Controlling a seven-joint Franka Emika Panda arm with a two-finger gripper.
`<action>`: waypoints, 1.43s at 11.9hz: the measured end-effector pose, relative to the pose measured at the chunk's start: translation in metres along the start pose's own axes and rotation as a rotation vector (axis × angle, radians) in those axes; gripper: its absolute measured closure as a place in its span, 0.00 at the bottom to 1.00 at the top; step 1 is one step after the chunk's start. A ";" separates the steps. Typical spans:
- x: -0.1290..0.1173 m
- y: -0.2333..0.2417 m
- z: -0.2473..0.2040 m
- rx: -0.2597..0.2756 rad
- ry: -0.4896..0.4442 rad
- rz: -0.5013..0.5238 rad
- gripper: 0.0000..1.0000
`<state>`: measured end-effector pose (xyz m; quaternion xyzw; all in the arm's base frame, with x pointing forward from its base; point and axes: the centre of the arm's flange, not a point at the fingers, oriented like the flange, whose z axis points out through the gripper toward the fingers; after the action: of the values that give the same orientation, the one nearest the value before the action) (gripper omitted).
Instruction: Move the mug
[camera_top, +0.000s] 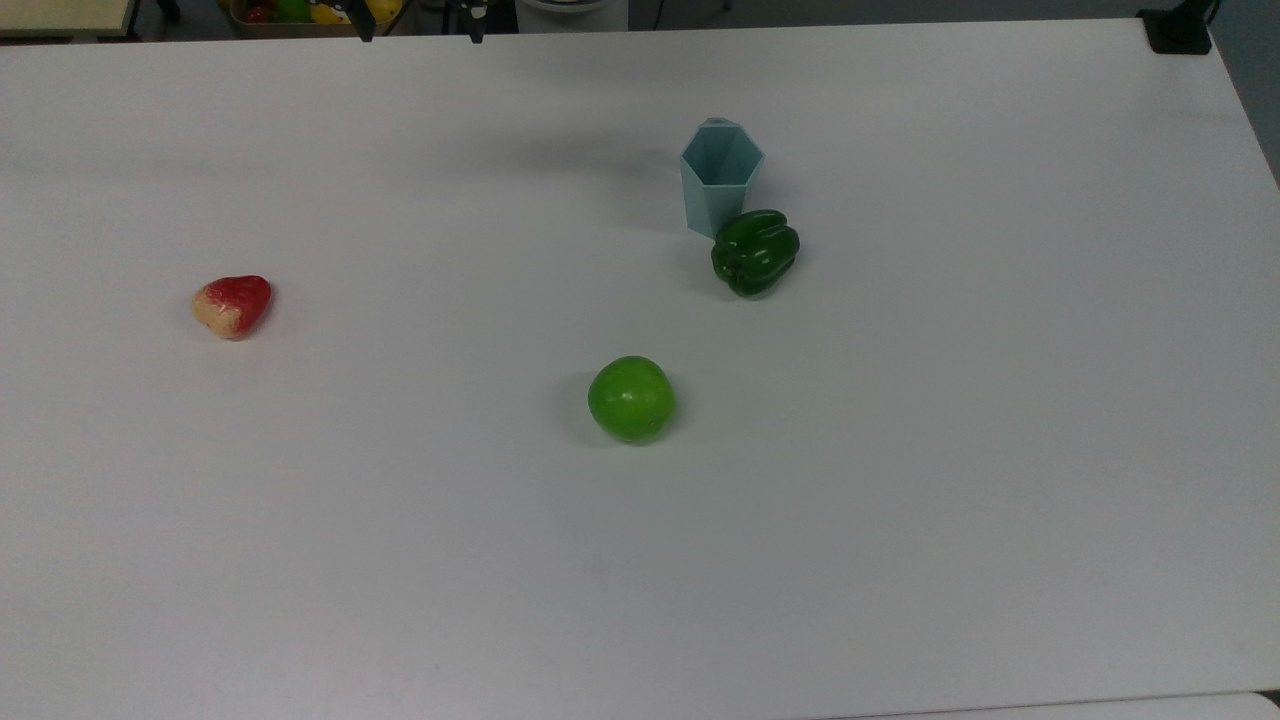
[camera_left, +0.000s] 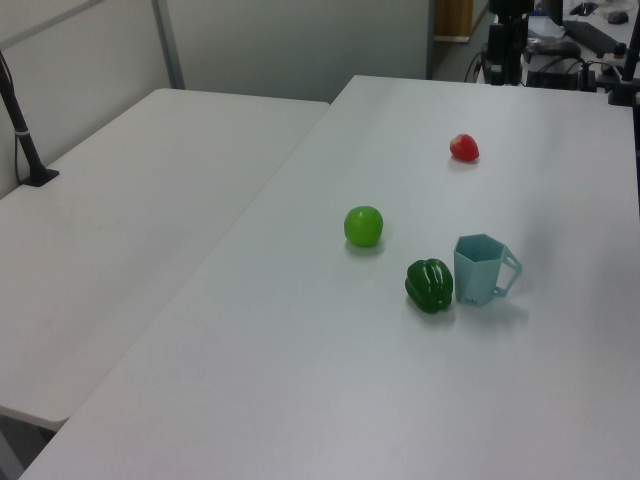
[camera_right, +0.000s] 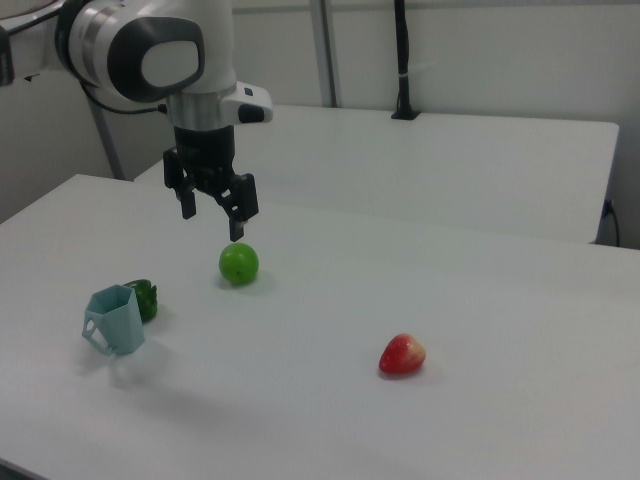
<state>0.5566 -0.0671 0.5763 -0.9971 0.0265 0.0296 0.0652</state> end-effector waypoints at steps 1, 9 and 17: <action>0.001 0.001 0.002 0.002 -0.003 -0.030 0.00; 0.005 0.002 0.010 -0.008 -0.020 -0.077 0.00; -0.019 -0.091 0.015 -0.023 0.091 -0.279 0.00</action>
<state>0.5423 0.0259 0.5738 -0.9921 -0.1096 -0.0246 0.0559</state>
